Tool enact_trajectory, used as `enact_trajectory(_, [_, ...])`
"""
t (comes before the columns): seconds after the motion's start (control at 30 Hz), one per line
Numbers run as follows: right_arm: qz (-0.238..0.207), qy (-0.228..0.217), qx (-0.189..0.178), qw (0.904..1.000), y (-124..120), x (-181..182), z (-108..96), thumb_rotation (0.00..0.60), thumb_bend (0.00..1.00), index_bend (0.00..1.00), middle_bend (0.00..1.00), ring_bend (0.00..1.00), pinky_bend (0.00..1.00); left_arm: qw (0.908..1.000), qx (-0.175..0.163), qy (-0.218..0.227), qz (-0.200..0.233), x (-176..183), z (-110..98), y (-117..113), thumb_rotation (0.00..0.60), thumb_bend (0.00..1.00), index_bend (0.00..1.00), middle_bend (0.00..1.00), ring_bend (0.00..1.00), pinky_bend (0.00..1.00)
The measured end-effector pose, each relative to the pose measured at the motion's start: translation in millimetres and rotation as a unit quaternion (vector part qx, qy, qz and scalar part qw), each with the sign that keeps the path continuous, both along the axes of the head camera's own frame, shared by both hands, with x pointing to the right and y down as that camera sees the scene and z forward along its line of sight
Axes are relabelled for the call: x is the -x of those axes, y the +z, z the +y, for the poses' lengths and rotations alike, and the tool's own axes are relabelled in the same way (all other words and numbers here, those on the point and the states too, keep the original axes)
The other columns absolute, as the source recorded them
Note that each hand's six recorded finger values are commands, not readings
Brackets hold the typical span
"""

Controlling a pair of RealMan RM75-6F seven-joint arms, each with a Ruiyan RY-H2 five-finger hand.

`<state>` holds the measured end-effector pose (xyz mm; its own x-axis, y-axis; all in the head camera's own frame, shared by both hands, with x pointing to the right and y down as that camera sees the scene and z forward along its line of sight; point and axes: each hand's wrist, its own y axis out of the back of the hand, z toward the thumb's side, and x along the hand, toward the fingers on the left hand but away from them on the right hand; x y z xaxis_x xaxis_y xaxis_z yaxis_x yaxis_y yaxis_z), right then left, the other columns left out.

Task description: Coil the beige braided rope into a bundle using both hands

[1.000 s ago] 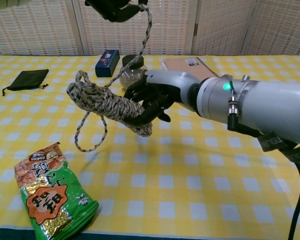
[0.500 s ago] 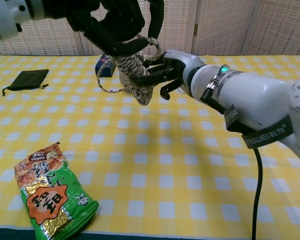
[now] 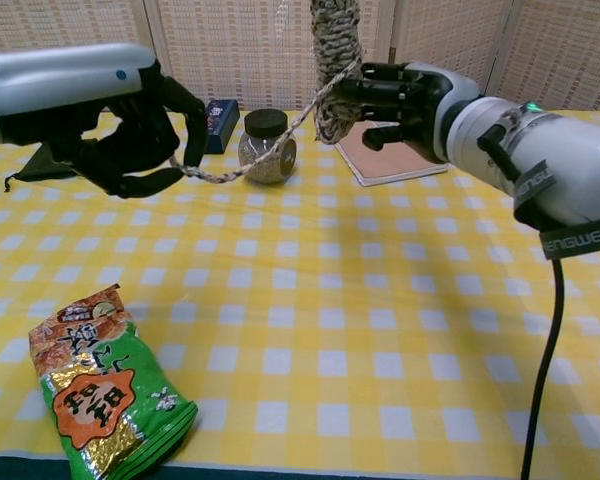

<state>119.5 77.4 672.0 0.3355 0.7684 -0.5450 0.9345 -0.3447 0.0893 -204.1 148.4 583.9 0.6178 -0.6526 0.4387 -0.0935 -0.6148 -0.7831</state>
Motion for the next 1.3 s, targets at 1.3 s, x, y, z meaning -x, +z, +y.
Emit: enact_trajectory(1.3, [0.025,-0.164,-0.074,0.9834,-32,-43,13,0.6,0.38,0.96,0.79,0.8,0.81,0.9756,-0.064,-0.099,-0.185,68,-96,77,0.6,0.56,0.64,0.87,0.82,0.81])
